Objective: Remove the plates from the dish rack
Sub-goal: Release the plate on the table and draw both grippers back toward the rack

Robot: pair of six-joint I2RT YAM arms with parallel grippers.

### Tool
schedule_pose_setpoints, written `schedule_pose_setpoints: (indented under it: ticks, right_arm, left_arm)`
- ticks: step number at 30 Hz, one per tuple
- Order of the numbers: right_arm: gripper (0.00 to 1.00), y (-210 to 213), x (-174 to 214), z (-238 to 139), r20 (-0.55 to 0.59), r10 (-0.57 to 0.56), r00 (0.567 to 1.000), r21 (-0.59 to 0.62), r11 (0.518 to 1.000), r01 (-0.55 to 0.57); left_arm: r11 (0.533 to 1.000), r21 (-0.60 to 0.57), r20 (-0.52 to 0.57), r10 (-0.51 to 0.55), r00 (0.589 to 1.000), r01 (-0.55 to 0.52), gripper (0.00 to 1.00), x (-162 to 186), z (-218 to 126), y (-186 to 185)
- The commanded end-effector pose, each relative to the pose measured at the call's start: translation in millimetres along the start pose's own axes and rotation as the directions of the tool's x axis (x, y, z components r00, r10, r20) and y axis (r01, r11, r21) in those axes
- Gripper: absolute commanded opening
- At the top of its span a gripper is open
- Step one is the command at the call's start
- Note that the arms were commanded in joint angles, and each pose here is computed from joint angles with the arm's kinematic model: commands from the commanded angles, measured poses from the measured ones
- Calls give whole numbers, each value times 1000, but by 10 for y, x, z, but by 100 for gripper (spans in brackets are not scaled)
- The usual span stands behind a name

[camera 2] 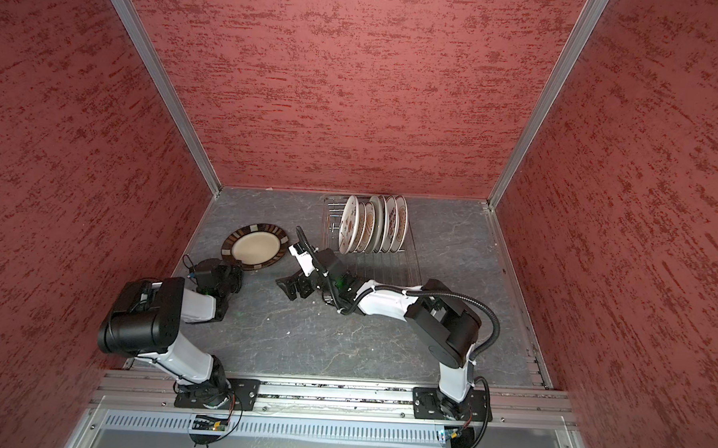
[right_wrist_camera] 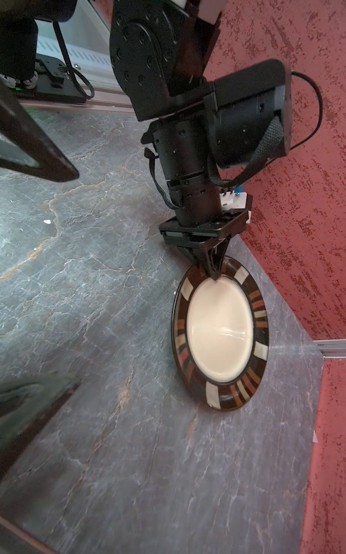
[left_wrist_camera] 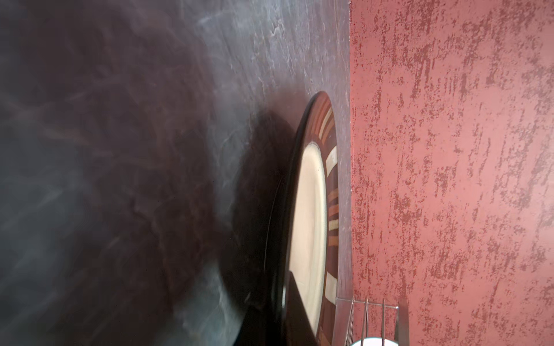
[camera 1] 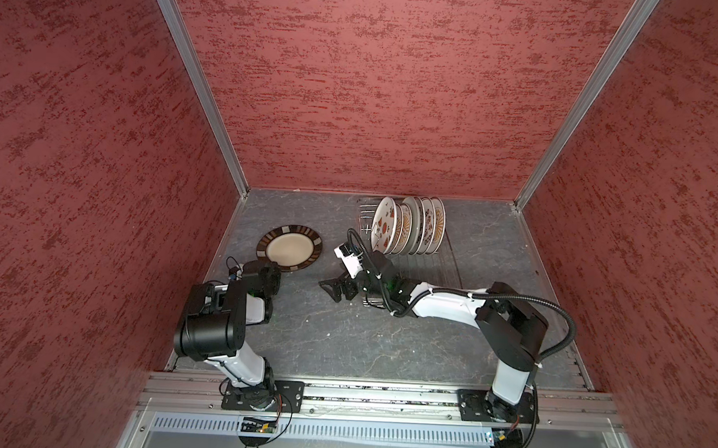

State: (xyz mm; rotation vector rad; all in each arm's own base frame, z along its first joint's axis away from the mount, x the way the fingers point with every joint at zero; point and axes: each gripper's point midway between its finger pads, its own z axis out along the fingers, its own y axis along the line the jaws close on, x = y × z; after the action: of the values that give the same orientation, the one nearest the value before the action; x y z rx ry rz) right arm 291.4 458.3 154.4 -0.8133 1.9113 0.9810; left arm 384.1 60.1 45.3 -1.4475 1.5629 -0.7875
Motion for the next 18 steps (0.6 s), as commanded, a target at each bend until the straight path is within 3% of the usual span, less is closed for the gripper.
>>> schedule_pose_setpoints:
  ticks: [1,13,18]
  right_arm:
    - [99,136,-123,63,31,-27,999,-57,998,28]
    - [99,7,-112,319,39,-14,999,-18,1000,15]
    - [99,13,-101,432,27,-3,1000,-34,999,4]
  left_arm:
    - [988,151,32,-35,999,30,0,-153,120,-377]
    - [995,99,46,-28,999,24,0,-247,428,-303]
    - [998,57,53,4,999,-7,15,-282,495,-301]
